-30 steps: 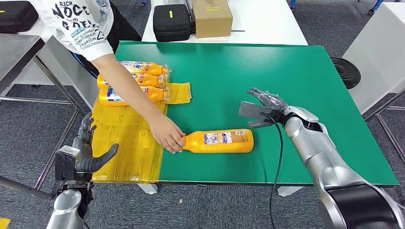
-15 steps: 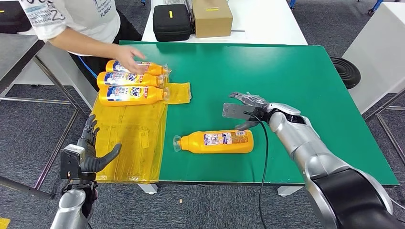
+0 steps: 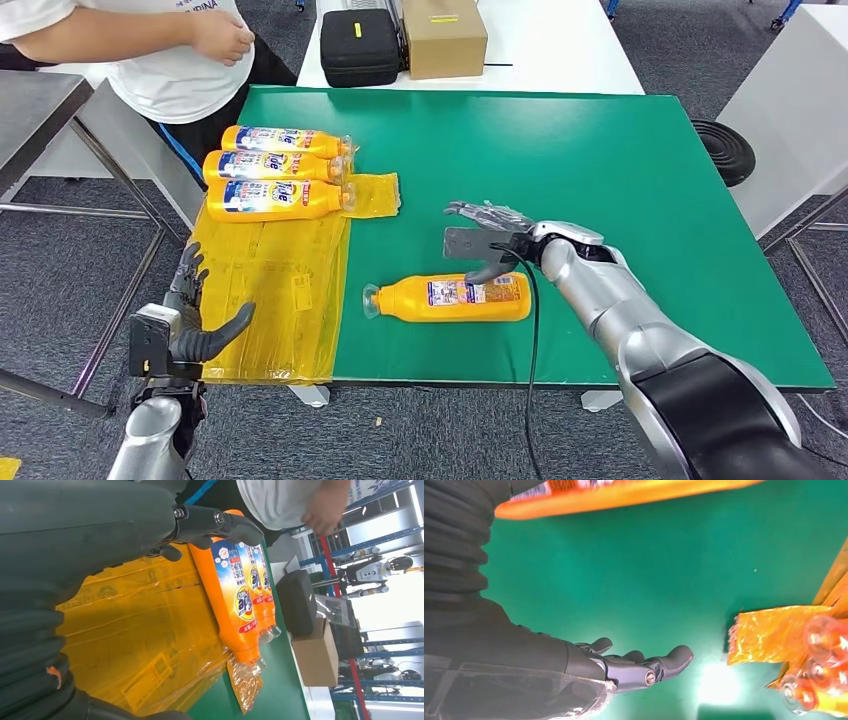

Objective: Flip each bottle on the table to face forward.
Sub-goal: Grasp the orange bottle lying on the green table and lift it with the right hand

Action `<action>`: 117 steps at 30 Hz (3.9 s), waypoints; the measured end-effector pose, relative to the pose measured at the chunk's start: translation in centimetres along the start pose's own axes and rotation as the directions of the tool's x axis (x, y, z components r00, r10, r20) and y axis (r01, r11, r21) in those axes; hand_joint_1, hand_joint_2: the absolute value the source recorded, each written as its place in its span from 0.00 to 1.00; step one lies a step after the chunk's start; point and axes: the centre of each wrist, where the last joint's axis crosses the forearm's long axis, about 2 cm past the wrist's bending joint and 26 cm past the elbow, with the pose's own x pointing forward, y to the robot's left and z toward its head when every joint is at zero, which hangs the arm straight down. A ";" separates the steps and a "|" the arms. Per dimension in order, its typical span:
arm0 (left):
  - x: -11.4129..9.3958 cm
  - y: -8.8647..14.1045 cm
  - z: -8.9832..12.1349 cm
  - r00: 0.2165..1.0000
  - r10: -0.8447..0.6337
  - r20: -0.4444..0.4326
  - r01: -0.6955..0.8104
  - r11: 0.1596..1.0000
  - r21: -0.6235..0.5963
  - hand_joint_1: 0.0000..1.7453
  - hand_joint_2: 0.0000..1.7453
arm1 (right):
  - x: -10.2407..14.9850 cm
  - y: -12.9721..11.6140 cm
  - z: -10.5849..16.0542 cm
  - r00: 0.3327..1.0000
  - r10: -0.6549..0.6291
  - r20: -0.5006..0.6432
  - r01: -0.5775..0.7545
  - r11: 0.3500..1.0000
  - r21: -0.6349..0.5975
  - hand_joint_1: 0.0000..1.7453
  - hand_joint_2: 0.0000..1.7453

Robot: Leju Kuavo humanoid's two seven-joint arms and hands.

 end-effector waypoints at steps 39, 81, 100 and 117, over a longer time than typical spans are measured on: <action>-0.5 -0.1 0.3 0.999 0.034 -0.040 -0.034 0.999 -0.006 0.00 1.00 | -2.3 5.5 1.2 0.994 -0.083 -0.068 0.093 0.984 0.155 0.00 1.00; -0.9 -0.1 -0.5 0.997 0.045 -0.062 -0.047 0.999 -0.020 0.00 1.00 | -3.0 6.2 1.7 0.988 -0.056 -0.142 0.090 0.965 0.247 1.00 1.00; -1.0 0.0 1.7 0.995 0.062 -0.076 -0.064 0.998 -0.016 0.00 1.00 | -0.8 8.4 1.7 0.968 -0.186 0.171 0.232 0.921 -0.313 1.00 1.00; 0.5 -1.3 1.0 0.936 0.350 -0.037 -0.352 0.924 -0.151 0.00 1.00 | 5.2 12.6 1.2 0.871 -0.256 0.418 0.435 0.797 -0.418 1.00 1.00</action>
